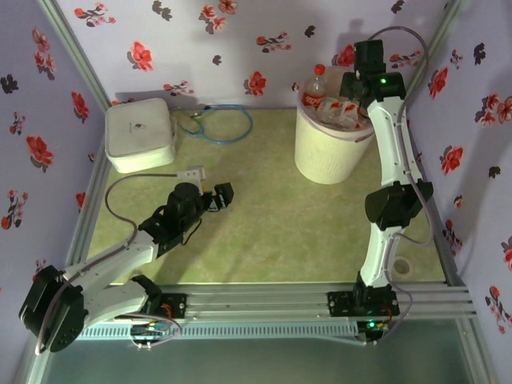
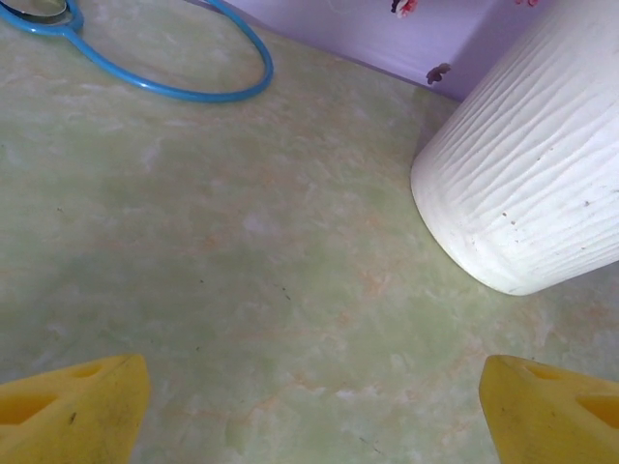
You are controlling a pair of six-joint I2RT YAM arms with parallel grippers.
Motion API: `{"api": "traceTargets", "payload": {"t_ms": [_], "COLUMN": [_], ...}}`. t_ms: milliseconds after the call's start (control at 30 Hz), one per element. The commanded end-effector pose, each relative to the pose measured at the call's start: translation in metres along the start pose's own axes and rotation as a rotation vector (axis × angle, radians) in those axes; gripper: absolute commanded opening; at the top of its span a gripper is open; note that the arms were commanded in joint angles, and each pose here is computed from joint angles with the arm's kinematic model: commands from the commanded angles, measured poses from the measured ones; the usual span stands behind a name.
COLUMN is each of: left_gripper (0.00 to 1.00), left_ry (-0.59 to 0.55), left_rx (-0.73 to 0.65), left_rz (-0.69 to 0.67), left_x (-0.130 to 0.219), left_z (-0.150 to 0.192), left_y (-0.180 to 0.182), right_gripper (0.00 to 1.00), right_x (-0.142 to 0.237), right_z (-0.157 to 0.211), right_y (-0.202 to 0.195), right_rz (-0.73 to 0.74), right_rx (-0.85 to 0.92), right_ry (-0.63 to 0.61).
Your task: Put the plastic bottles in the bin
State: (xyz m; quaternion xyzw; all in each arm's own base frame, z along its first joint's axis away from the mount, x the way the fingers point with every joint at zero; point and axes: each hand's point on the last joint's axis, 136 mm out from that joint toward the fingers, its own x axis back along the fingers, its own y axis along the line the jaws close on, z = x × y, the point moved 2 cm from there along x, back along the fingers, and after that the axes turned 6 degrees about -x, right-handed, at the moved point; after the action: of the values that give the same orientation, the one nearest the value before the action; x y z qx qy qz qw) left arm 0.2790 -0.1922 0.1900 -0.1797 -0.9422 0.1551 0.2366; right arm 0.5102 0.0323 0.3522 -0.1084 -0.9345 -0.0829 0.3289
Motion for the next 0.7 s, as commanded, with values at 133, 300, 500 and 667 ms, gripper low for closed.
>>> {"api": "traceTargets", "payload": {"t_ms": [133, 300, 500, 667], "left_gripper": [0.89, 0.89, 0.89, 0.90], "left_ry": [-0.024, -0.020, -0.022, -0.023], "left_rx": [-0.008, -0.008, -0.008, -0.005], "left_rz": [0.006, 0.003, 0.003, 0.002], "left_x": [0.004, 0.003, 0.003, 0.003], "left_z": [-0.009, -0.008, -0.008, -0.008], "left_y": [-0.001, 0.000, 0.000, 0.000], "right_gripper": [0.52, 0.52, 0.52, 0.52], "right_x": [-0.065, -0.084, -0.085, -0.075], "right_z": [0.063, 0.084, 0.097, 0.111], "right_y": [-0.018, -0.018, -0.011, 0.003], "right_rz": [0.065, 0.042, 0.013, -0.033], "right_rx": [-0.013, -0.043, -0.047, -0.033], "right_ry": [0.281, 0.390, 0.439, 0.464]}}
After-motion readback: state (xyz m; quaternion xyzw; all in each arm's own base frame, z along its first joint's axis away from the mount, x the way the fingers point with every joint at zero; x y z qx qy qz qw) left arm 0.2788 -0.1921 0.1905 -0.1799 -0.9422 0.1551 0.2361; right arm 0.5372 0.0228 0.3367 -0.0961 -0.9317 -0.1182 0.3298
